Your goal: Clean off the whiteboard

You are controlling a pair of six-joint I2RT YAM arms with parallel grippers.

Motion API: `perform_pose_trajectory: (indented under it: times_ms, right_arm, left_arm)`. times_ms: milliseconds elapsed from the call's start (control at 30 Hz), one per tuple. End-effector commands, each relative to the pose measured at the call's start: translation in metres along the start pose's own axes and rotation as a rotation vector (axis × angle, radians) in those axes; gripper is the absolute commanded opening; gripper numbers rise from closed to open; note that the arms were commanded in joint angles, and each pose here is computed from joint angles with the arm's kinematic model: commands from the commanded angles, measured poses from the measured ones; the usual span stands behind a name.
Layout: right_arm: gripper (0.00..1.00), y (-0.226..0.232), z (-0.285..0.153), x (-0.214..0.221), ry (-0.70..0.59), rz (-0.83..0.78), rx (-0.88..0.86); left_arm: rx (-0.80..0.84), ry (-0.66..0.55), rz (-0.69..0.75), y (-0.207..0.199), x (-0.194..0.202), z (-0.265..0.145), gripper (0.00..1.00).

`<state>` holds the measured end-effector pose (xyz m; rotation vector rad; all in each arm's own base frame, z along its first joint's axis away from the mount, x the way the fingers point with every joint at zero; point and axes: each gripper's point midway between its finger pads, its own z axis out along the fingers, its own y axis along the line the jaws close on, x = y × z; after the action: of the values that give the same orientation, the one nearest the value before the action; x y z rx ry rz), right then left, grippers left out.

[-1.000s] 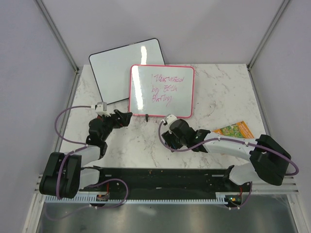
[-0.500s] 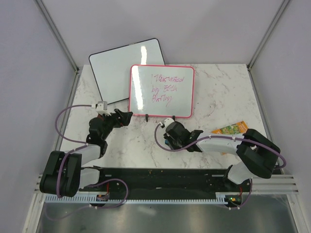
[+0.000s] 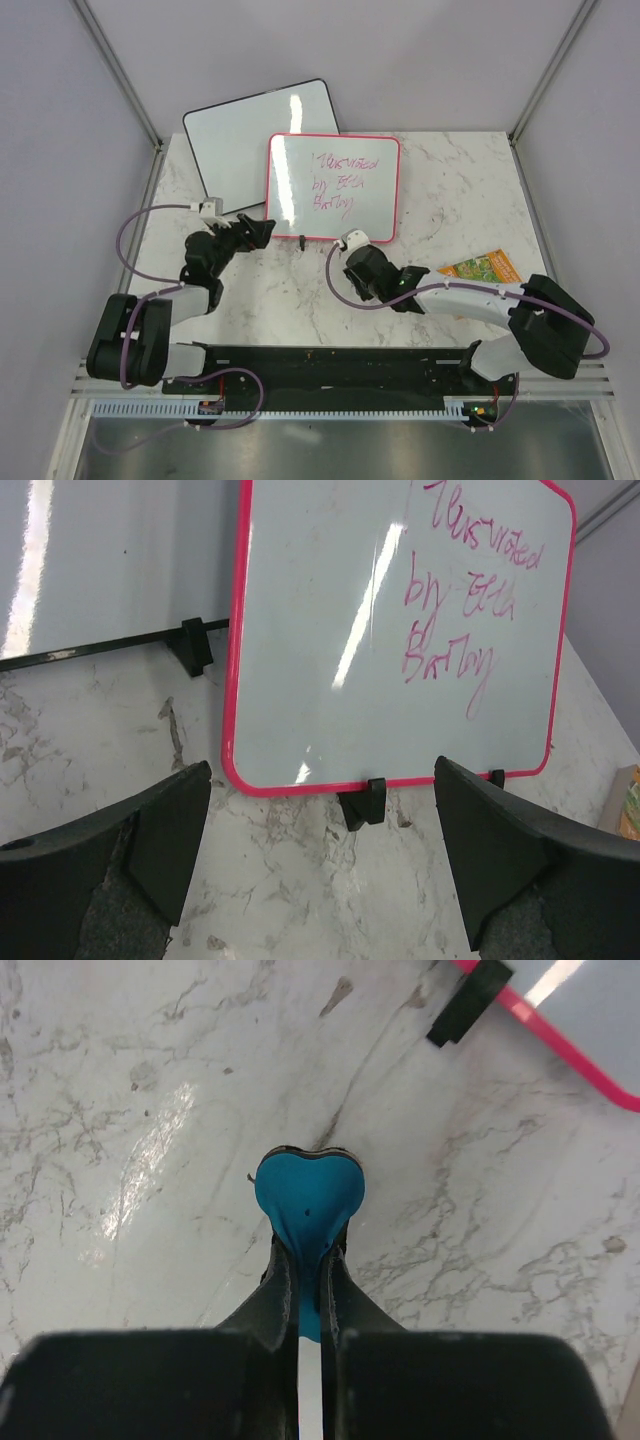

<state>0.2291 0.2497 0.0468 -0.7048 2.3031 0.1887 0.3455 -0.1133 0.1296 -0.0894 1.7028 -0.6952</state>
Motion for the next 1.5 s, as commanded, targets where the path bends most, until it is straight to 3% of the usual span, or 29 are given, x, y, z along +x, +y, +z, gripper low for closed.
perform_pose_trajectory:
  times_ms: [0, 67, 333, 733, 867, 967, 1167, 1467]
  right_arm:
    - [0.00, -0.025, -0.021, -0.058, -0.183, 0.079, 0.093]
    - [0.00, -0.031, -0.027, -0.076, -0.231, 0.118, 0.078]
    - [0.00, -0.048, -0.026, -0.106, -0.261, 0.110, 0.080]
    - [0.00, -0.063, -0.020, -0.129, -0.318, 0.137, 0.078]
    - [0.00, -0.069, -0.008, -0.137, -0.340, 0.145, 0.086]
    - [0.00, -0.077, -0.001, -0.145, -0.376, 0.168, 0.110]
    - [0.00, -0.104, 0.015, -0.165, -0.447, 0.232, 0.159]
    - [0.00, -0.139, 0.052, -0.183, -0.492, 0.273, 0.213]
  left_arm:
    - [0.106, -0.060, 0.078, -0.019, -0.041, 0.046, 0.98]
    - [0.134, -0.072, 0.091, -0.023, -0.056, 0.067, 0.98]
    - [0.226, -0.037, 0.041, 0.000, -0.039, 0.125, 0.94]
    - [0.350, 0.032, -0.010, -0.006, -0.018, 0.147, 0.88]
    - [0.367, 0.035, -0.012, -0.008, -0.017, 0.145, 0.67]
    - [0.339, 0.041, -0.020, -0.002, -0.011, 0.139, 0.39]
    - [0.306, 0.054, -0.049, 0.004, -0.005, 0.130, 0.03]
    - [0.215, 0.085, -0.159, 0.030, 0.001, 0.125, 0.02]
